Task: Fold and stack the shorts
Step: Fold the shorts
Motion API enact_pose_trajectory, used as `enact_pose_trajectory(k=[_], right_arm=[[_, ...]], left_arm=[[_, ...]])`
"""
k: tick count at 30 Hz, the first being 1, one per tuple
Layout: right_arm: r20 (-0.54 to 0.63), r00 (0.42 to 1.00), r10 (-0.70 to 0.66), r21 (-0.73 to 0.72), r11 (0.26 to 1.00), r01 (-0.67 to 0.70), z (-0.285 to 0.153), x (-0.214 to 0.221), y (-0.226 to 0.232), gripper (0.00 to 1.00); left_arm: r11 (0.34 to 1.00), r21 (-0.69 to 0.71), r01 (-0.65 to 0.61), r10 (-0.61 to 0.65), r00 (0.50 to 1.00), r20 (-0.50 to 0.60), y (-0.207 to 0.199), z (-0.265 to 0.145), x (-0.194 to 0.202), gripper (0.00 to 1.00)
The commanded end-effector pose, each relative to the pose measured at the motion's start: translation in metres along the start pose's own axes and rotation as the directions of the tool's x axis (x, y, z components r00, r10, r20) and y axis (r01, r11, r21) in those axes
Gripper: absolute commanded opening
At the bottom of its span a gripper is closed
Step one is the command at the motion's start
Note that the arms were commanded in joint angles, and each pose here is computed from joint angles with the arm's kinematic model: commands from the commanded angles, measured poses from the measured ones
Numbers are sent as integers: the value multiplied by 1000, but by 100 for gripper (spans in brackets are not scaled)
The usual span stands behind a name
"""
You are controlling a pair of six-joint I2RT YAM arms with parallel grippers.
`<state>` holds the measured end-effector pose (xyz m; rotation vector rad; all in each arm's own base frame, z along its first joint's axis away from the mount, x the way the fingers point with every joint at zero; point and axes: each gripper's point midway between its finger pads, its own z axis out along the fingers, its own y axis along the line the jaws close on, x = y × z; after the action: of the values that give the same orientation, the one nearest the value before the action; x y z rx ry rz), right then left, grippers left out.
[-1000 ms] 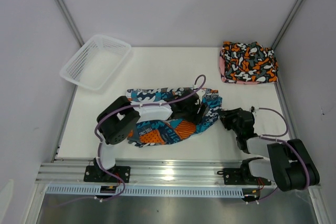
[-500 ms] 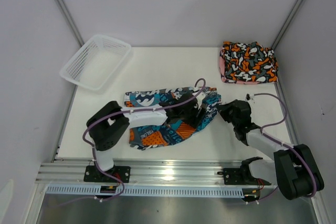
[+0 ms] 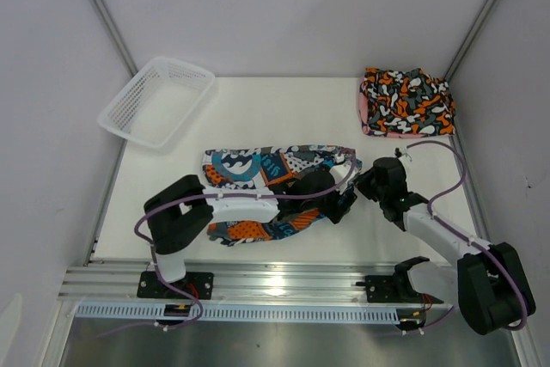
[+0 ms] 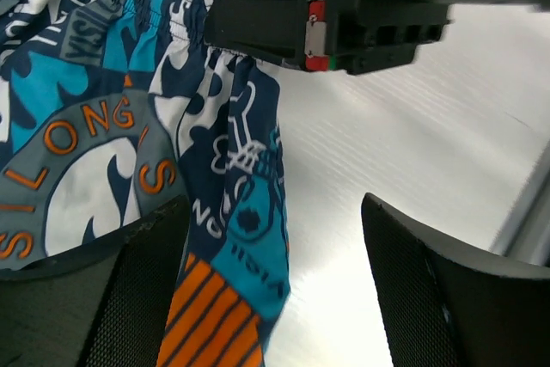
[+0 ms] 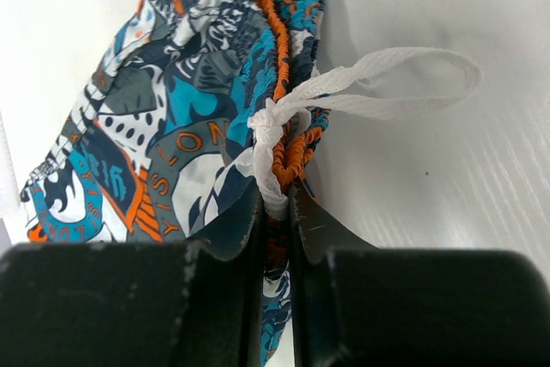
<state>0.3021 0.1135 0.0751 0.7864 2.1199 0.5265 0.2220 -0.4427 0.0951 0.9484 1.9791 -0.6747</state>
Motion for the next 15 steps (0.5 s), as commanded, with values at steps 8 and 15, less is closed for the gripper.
enact_pose_trajectory(k=[8,15], right_arm=[[-89,996,31,-33,999,-34,-21,3,21,0],[-148,987,66,-67,995,-76,-20,16,25,0]], left_arm=[[989,-142,-39,47,998,53,21,34,-14,86],[977,-203,-60,77,994,77,32,43,-17,86]])
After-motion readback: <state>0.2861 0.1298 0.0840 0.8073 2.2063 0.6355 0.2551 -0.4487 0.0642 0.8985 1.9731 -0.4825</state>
